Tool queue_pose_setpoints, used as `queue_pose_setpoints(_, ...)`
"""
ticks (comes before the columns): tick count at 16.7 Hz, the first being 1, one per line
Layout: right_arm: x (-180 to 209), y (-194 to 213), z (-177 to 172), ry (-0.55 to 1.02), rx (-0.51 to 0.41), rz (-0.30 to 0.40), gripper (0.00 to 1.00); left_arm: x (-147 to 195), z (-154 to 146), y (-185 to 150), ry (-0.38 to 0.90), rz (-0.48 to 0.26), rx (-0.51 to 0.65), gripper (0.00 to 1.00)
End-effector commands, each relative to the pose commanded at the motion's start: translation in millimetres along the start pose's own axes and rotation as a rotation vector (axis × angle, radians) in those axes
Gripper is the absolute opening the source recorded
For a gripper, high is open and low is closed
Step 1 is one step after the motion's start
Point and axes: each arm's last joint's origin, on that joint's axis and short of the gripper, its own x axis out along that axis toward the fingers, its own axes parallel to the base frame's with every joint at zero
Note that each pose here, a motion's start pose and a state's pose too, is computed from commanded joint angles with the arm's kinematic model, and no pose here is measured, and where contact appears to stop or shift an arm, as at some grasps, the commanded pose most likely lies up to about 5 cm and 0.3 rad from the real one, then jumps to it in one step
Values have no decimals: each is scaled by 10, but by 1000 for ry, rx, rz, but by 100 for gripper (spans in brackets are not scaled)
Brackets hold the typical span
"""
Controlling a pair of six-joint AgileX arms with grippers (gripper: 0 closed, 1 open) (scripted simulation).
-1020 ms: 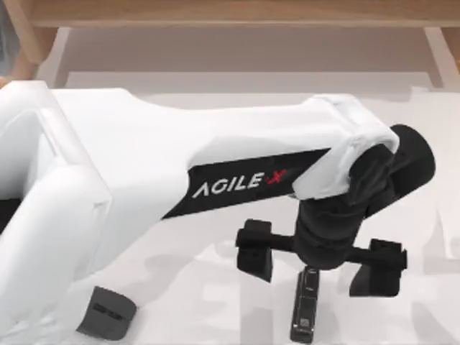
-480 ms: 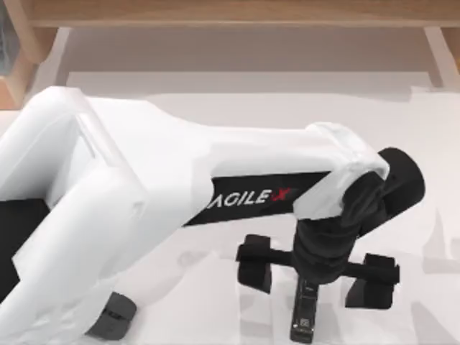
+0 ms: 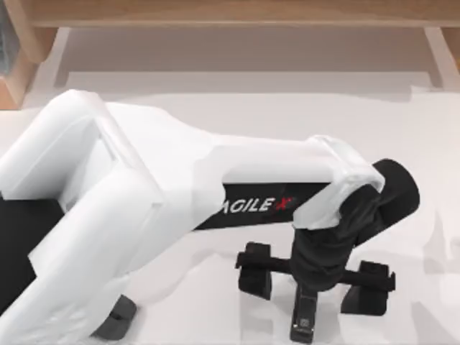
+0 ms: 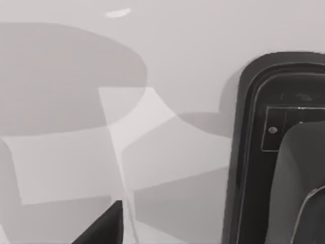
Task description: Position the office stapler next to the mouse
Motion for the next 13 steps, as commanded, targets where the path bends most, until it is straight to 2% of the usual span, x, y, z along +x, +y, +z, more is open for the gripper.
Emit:
queue_pose_setpoints(11,0,0,0,0,0,0,100,0,0,0,0,0,0,2)
queue_pose_setpoints(13,0,0,0,0,0,0,100,0,0,0,0,0,0,0)
